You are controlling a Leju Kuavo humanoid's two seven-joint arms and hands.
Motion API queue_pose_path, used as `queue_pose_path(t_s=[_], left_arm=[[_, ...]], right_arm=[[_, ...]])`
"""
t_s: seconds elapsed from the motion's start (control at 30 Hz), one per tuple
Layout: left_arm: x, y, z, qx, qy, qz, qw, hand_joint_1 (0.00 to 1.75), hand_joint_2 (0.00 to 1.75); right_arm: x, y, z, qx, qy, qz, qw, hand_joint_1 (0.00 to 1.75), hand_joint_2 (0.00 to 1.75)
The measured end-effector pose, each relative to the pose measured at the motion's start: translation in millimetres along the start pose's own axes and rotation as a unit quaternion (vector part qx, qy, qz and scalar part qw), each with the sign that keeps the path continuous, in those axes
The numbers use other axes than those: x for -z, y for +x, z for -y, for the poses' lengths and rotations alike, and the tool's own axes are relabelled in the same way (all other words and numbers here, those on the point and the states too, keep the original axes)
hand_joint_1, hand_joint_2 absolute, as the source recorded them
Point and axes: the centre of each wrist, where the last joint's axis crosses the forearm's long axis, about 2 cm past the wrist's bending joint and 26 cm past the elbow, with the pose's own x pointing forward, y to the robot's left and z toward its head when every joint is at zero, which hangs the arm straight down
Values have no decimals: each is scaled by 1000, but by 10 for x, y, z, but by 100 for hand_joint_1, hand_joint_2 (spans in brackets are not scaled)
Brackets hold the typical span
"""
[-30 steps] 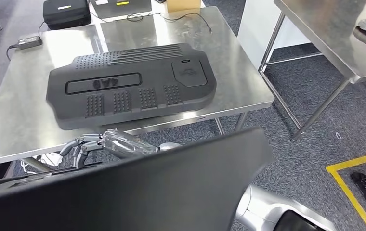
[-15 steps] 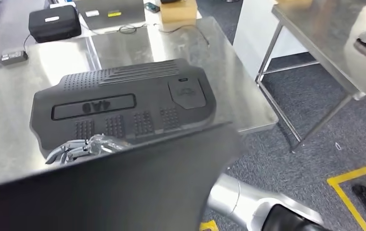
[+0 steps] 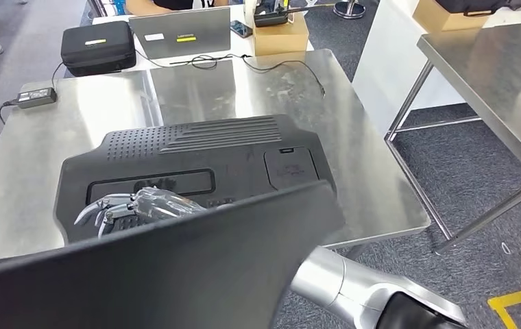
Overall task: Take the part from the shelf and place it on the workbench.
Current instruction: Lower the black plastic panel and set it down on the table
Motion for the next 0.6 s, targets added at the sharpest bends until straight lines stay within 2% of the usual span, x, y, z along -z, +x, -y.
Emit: queue_pose_path(t_s=[0.13,0.27,0.6], left_arm=[[2,-1,-9,-4,8,6,1000,0,175],[0,-33,-17,-3,18,9,1000,0,175],[-7,-74,-14,3,23,7,1000,0,175]], right_arm=[[53,43,57,-65,-57,-6,996,175,175],[54,15,86,-154,-104,-47,981,175,175],[44,-51,97,-200,-119,-81,969,175,175]])
